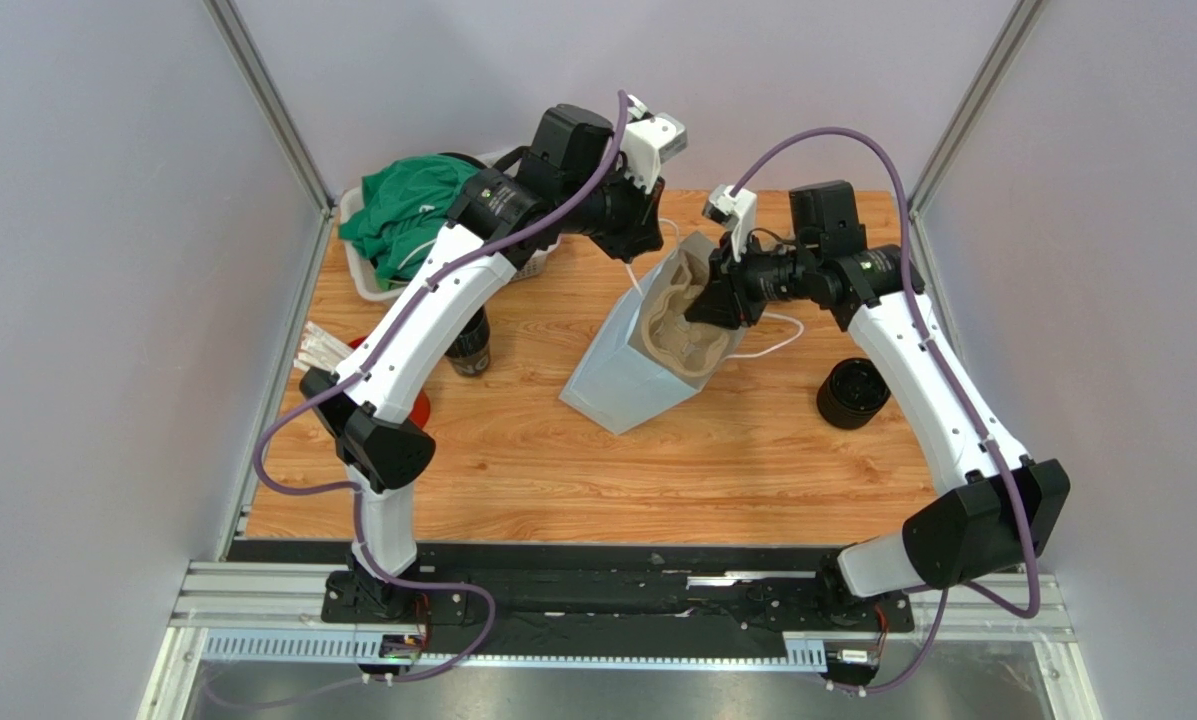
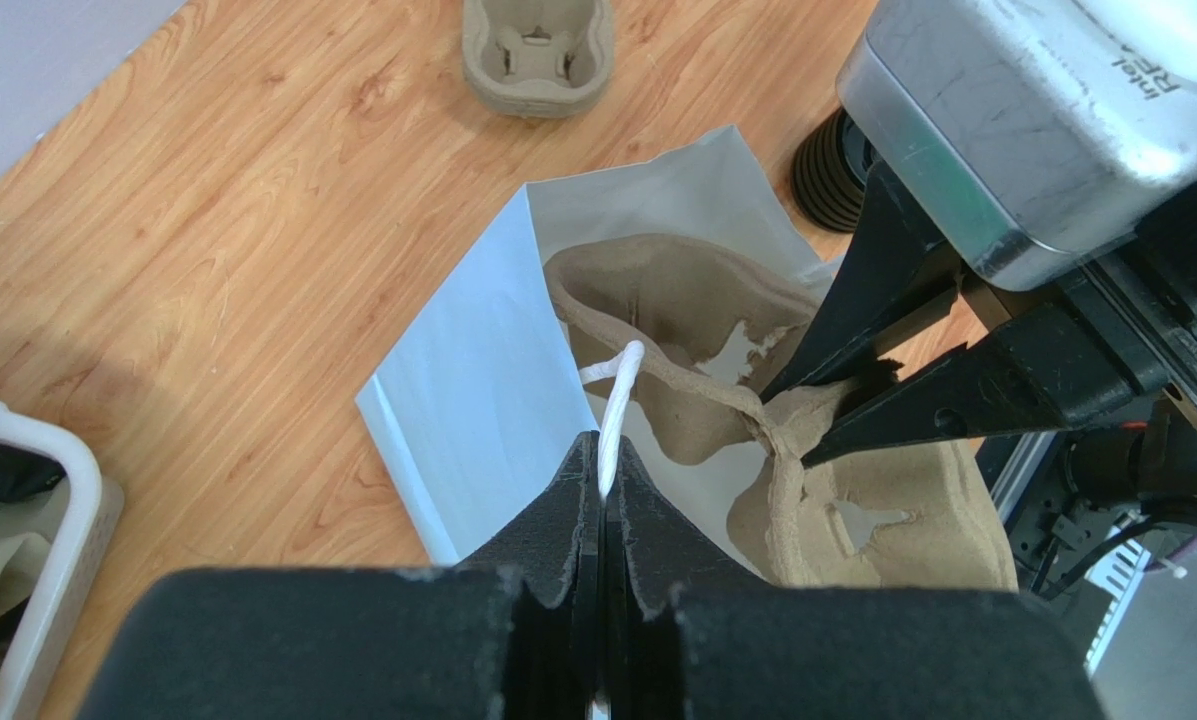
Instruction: Pack the takeout coffee
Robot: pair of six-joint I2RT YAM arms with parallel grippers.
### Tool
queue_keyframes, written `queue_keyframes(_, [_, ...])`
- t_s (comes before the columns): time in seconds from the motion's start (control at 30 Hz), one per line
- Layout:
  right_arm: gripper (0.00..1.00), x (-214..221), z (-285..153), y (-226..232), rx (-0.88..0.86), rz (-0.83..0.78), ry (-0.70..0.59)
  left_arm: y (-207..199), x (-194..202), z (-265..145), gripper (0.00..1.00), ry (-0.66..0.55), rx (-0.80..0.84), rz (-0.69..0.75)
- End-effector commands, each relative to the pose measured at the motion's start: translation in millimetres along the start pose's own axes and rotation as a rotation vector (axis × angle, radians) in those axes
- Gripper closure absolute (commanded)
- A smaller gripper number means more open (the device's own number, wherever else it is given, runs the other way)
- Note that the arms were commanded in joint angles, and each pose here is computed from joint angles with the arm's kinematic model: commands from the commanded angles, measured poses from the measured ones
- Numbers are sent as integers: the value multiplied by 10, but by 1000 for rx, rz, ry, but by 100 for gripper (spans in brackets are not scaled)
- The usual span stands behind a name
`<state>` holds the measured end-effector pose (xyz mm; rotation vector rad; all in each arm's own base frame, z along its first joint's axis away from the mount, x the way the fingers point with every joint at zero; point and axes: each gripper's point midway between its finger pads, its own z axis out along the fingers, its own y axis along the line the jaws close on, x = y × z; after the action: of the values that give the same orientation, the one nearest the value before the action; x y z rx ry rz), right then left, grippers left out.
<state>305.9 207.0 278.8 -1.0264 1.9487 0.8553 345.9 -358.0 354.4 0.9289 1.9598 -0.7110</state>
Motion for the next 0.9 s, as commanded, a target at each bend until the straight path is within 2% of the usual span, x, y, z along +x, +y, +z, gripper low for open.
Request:
queue_keyframes(0.0, [80, -166, -64, -53, -3, -73, -46, -37, -86, -91, 100, -27, -4, 30])
queue_keyframes(0.53, [80, -162, 151, -548, 169, -92, 12, 51, -86, -122, 100, -28, -54, 34])
queue_keyframes(0.87, [80, -102, 337, -613, 163, -135, 52, 310, -28, -170, 100, -17, -103, 4])
